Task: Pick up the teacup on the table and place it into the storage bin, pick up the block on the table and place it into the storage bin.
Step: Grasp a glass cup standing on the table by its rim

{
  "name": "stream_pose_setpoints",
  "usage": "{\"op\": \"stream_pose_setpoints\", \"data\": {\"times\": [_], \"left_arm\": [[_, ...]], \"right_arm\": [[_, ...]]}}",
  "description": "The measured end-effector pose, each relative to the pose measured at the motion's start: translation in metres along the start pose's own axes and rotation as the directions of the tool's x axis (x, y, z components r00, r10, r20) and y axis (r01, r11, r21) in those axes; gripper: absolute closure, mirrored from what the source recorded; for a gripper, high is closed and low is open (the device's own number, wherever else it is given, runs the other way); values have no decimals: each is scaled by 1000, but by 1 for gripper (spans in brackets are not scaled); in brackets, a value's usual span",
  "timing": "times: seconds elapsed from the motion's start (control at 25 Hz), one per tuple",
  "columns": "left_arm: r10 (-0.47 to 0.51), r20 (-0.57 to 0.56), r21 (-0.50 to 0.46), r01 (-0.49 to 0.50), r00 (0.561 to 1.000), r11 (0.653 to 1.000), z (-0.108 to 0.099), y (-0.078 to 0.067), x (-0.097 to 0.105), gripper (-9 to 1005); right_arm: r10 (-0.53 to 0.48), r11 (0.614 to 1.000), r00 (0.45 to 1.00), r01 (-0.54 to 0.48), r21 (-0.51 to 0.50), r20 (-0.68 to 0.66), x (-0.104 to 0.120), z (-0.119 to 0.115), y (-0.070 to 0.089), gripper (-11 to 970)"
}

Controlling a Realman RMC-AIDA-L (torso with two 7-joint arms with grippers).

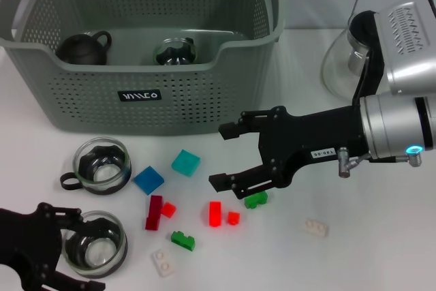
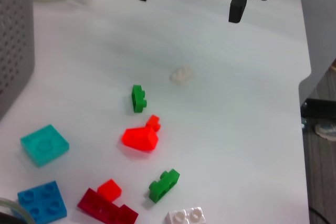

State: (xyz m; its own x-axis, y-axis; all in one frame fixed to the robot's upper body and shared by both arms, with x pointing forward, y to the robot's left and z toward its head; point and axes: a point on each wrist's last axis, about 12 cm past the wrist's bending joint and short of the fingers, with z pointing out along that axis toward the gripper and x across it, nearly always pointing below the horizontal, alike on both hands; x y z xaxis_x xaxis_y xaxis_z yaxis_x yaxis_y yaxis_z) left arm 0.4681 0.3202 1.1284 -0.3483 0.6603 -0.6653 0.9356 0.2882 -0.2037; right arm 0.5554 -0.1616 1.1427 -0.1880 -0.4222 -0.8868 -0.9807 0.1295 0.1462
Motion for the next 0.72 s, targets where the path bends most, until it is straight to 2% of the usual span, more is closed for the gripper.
{"op": "stream_pose_setpoints", "data": {"times": [0.32,0.48,0.72], "left_arm": [[5,-90,4,-4,996,1000,7,2,-16,139],[-1,-177,11,3,984,1000,17,5,-20,139],[2,-238,-20,-7,971,1000,30,11,-25,140]], "right_arm": [[2,1000,1000,-2,2,-8,2,8,-4,14],[3,1000,1000,-3,9,-10,2,9,-6,15],[-1,1000,1000,2,12,-15,2,12,-6,15]]}}
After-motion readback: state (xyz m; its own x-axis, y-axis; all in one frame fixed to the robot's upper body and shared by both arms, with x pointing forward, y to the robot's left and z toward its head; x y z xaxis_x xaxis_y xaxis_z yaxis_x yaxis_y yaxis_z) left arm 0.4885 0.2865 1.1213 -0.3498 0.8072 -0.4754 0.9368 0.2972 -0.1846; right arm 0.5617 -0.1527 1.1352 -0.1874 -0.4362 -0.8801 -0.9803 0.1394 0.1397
